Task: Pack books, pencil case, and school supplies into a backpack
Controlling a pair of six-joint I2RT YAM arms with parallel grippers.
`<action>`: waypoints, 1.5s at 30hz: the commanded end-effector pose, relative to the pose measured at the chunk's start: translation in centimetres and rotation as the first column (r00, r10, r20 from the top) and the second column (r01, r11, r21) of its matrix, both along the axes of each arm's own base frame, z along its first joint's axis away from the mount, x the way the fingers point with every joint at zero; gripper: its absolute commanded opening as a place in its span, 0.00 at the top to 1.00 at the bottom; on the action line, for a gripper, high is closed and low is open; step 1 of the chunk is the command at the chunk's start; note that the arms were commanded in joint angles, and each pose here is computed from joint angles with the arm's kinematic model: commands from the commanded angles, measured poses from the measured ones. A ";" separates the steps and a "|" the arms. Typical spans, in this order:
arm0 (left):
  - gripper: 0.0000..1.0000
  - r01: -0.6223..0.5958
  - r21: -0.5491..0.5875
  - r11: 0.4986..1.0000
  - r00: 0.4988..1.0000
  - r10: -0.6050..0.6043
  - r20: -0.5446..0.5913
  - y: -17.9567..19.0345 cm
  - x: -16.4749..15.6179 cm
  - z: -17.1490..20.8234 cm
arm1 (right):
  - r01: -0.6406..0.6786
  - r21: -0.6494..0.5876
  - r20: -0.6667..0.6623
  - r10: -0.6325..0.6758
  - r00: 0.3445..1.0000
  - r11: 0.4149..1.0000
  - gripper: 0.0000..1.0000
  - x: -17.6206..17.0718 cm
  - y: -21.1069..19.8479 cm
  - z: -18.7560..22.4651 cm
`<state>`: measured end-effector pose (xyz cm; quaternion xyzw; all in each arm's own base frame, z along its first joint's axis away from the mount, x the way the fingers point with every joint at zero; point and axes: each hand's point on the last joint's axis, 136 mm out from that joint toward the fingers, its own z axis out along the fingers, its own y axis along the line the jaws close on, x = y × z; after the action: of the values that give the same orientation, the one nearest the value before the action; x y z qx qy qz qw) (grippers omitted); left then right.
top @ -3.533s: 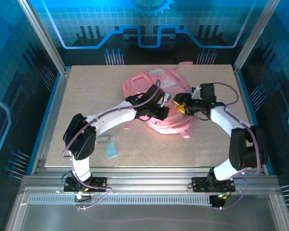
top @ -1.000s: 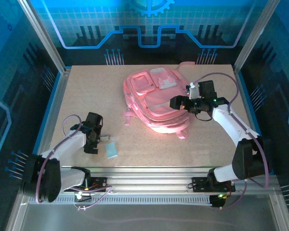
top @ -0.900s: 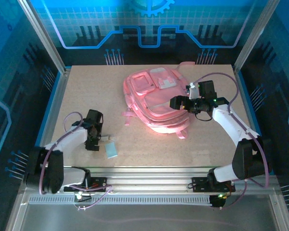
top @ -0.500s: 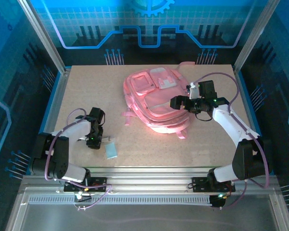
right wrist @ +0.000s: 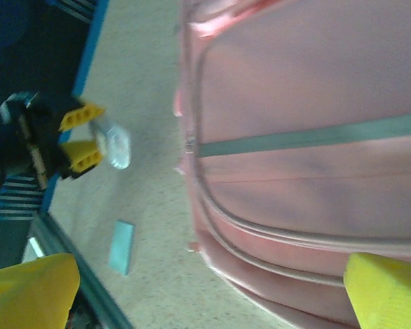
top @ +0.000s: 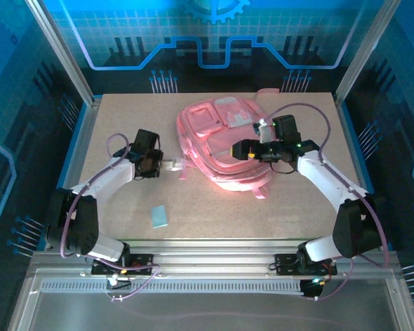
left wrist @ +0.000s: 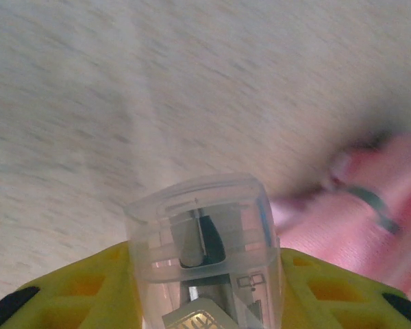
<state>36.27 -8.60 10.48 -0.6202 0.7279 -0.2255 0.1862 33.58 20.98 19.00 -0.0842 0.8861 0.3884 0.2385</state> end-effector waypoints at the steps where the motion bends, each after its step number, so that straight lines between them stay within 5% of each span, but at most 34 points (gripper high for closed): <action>1: 0.58 0.148 -0.058 0.987 0.984 -0.141 0.104 -4.2 2.5 2.4 | -0.117 0.094 0.072 0.111 0.991 0.989 0.00 0.0 3.4 2.7; 9: 0.57 0.322 -0.191 0.927 0.939 -0.288 0.188 -11.7 3.0 3.1 | -0.226 0.090 0.100 0.217 0.971 0.970 0.02 -0.4 7.9 2.6; 18: 0.56 0.373 -0.240 0.896 0.917 -0.316 0.244 -14.2 1.3 4.0 | -0.200 0.094 0.030 0.198 0.980 0.975 0.16 1.5 8.9 -0.3; 27: 0.56 0.370 -0.226 0.901 0.912 -0.306 0.272 -14.1 1.2 4.1 | -0.220 0.119 -0.015 0.224 0.975 0.968 0.59 1.2 9.6 -1.1; 36: 0.55 0.358 -0.213 0.909 0.904 -0.280 0.324 -13.9 2.1 5.4 | -0.222 0.107 -0.038 0.227 0.973 0.969 0.43 0.6 9.8 -1.8; 41: 0.55 0.362 -0.211 0.908 0.898 -0.279 0.341 -14.0 2.4 6.1 | -0.218 0.098 -0.037 0.222 0.974 0.971 0.55 0.6 9.7 -2.0; 45: 0.55 0.359 -0.210 0.909 0.897 -0.274 0.346 -14.0 2.4 6.1 | -0.224 0.103 -0.038 0.229 0.973 0.969 0.55 0.6 9.8 -1.8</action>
<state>38.12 -22.42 14.07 -0.4744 0.7607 -0.4164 0.1511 34.30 30.11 16.87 -0.1524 0.8600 0.4539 0.1766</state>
